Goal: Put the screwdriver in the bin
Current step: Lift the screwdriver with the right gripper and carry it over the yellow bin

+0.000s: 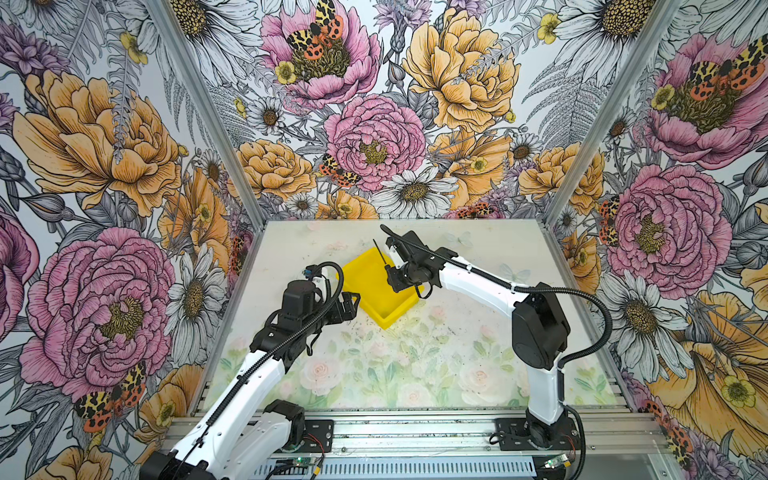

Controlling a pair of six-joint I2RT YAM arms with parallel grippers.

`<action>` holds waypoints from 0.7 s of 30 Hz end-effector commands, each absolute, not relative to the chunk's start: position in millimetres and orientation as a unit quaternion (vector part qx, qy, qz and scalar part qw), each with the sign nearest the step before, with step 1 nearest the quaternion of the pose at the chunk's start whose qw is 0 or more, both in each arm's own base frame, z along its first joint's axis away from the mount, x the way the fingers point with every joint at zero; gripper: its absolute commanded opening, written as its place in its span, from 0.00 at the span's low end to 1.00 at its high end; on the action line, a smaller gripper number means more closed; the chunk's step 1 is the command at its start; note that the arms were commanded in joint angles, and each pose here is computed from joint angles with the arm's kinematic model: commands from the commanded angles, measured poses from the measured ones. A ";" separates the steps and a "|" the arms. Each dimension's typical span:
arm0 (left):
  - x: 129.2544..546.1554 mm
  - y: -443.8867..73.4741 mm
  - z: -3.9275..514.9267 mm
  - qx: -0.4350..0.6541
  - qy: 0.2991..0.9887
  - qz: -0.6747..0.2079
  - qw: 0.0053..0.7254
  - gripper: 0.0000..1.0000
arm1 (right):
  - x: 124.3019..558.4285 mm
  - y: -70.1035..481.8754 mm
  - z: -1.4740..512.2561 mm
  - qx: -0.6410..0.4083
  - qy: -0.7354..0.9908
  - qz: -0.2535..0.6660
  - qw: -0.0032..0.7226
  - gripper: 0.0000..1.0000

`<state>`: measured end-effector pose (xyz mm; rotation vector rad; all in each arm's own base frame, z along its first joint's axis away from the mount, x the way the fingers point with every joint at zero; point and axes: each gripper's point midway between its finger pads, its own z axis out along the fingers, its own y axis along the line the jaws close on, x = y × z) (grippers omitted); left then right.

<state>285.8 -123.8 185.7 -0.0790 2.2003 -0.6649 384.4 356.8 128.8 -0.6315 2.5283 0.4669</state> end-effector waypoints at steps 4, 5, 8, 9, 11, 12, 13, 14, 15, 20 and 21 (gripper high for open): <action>280.9 -138.0 197.8 -0.014 0.853 -0.317 0.414 0.99 | 386.9 376.7 123.0 -0.229 0.924 0.184 0.244 0.05; 281.0 -137.6 196.9 -0.015 0.854 -0.315 0.413 0.99 | 386.2 377.9 119.9 -0.227 0.925 0.185 0.241 0.05; 280.3 -137.8 197.7 -0.014 0.854 -0.316 0.413 0.99 | 382.6 384.8 112.1 -0.232 0.926 0.189 0.231 0.06; 279.7 -137.6 197.1 -0.013 0.855 -0.315 0.412 0.99 | 381.5 386.5 110.7 -0.233 0.926 0.189 0.229 0.06; 279.1 -136.2 196.7 -0.014 0.856 -0.311 0.413 0.99 | 380.1 388.6 105.4 -0.228 0.928 0.191 0.223 0.07; 278.8 -136.1 197.2 -0.014 0.856 -0.309 0.414 0.99 | 380.0 389.1 103.1 -0.226 0.929 0.192 0.221 0.07; 279.3 -135.0 197.5 -0.015 0.856 -0.307 0.416 0.99 | 380.1 389.4 100.5 -0.224 0.930 0.192 0.218 0.07; 279.4 -134.0 197.5 -0.017 0.856 -0.305 0.418 0.98 | 379.8 389.9 99.2 -0.224 0.931 0.192 0.217 0.08; 279.6 -133.2 197.1 -0.018 0.856 -0.303 0.418 0.99 | 378.9 390.6 97.9 -0.225 0.931 0.191 0.216 0.09; 280.5 -129.3 196.0 -0.024 0.858 -0.294 0.421 0.99 | 377.7 388.3 90.8 -0.220 0.934 0.184 0.211 0.12; 280.3 -128.8 196.0 -0.025 0.858 -0.292 0.422 0.99 | 377.4 388.2 90.0 -0.220 0.935 0.183 0.210 0.12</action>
